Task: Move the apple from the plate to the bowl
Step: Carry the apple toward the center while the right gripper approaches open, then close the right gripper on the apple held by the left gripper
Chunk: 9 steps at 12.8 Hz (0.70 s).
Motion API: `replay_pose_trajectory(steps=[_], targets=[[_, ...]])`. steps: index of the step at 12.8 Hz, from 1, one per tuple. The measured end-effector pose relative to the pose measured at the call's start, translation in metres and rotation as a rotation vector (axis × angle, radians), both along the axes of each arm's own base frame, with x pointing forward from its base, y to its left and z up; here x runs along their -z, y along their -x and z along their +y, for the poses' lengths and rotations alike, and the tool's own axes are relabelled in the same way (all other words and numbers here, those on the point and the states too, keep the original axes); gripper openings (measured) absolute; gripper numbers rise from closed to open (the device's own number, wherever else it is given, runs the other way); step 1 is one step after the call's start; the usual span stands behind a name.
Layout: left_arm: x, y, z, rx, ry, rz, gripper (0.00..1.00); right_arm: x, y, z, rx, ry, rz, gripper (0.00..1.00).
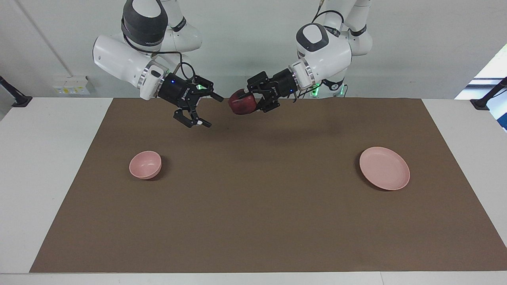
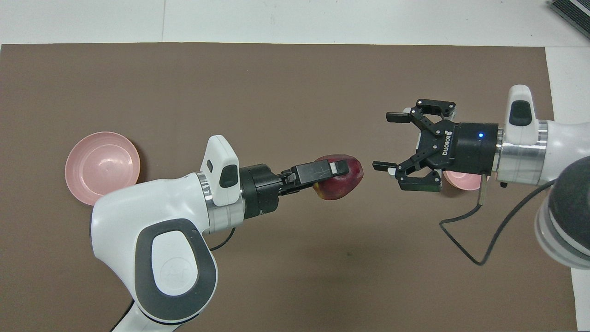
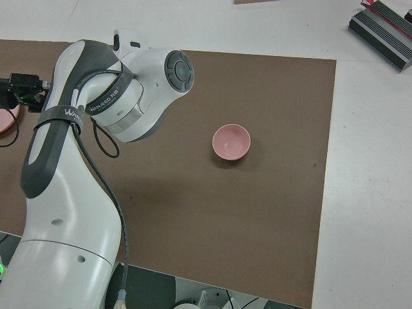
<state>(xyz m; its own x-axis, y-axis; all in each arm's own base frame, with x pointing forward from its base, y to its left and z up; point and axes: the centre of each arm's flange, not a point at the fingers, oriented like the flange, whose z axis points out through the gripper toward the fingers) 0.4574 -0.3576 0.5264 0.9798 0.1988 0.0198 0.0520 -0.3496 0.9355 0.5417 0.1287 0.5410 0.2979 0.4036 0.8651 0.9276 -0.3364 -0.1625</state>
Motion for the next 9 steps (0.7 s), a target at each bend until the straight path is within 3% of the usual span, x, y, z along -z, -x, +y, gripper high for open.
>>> replay_pose_trajectory(steps=[9], targets=[[-0.010,-0.011,0.011,-0.009,0.018,-0.010,0.79,0.009,0.031,0.022,-0.050,-0.003,-0.034,1.00]])
